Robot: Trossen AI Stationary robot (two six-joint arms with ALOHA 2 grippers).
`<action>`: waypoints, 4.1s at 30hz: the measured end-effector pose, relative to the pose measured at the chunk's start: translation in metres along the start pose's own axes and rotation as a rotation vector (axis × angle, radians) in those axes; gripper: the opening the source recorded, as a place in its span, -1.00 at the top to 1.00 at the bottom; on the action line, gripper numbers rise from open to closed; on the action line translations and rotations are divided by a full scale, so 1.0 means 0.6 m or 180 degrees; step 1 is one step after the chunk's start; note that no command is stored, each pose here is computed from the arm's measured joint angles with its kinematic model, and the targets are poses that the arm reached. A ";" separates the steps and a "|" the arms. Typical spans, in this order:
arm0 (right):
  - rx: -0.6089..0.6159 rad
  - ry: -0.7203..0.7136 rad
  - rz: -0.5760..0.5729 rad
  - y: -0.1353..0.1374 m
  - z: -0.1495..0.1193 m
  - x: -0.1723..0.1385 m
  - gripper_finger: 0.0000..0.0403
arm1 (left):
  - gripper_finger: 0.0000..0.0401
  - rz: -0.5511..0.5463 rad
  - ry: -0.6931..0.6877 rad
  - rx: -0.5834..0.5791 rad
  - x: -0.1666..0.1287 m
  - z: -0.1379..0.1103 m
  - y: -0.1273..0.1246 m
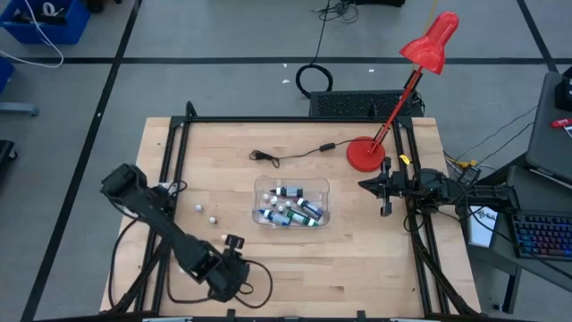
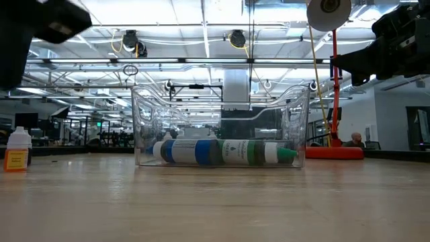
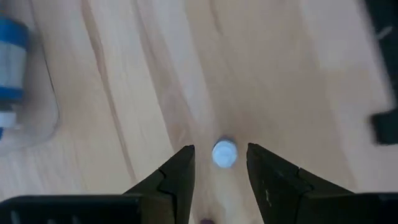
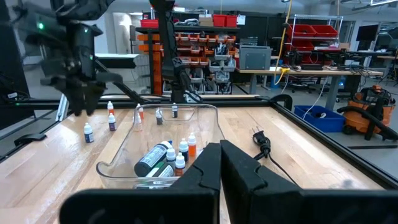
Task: Pick & Place food coloring
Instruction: Put the small blue food coloring bottle into the transparent bin
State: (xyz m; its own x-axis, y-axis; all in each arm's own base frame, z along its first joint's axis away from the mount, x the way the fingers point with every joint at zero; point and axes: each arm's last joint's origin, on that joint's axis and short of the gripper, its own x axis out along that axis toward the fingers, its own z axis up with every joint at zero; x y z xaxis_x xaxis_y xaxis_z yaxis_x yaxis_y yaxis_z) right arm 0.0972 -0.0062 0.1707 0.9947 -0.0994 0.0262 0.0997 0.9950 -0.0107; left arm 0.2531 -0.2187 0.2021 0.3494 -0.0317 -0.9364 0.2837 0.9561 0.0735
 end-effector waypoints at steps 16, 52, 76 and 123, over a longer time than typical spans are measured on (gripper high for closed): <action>0.0001 0.0000 0.0001 0.000 0.000 0.000 1.00 | 0.25 -0.0124 0.0353 -0.0161 0.049 -0.003 -0.005; 0.0001 0.0001 0.0001 0.000 0.000 0.000 1.00 | 0.25 -0.0098 0.0393 -0.0354 0.055 -0.005 -0.002; 0.0001 0.0001 0.0000 0.000 0.000 0.000 1.00 | 0.25 -0.0172 0.0429 -0.0387 0.072 -0.014 0.006; 0.0000 0.0001 -0.0001 0.000 0.000 0.000 1.00 | 0.25 -0.0174 0.0491 -0.0333 0.062 -0.008 0.005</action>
State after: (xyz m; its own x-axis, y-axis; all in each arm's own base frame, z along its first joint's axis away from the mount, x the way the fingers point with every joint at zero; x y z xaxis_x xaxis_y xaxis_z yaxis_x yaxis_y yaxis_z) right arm 0.0972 -0.0062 0.1707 0.9947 -0.0996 0.0258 0.0999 0.9949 -0.0107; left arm 0.2627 -0.2153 0.1658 0.1926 -0.0470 -0.9802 0.2013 0.9795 -0.0074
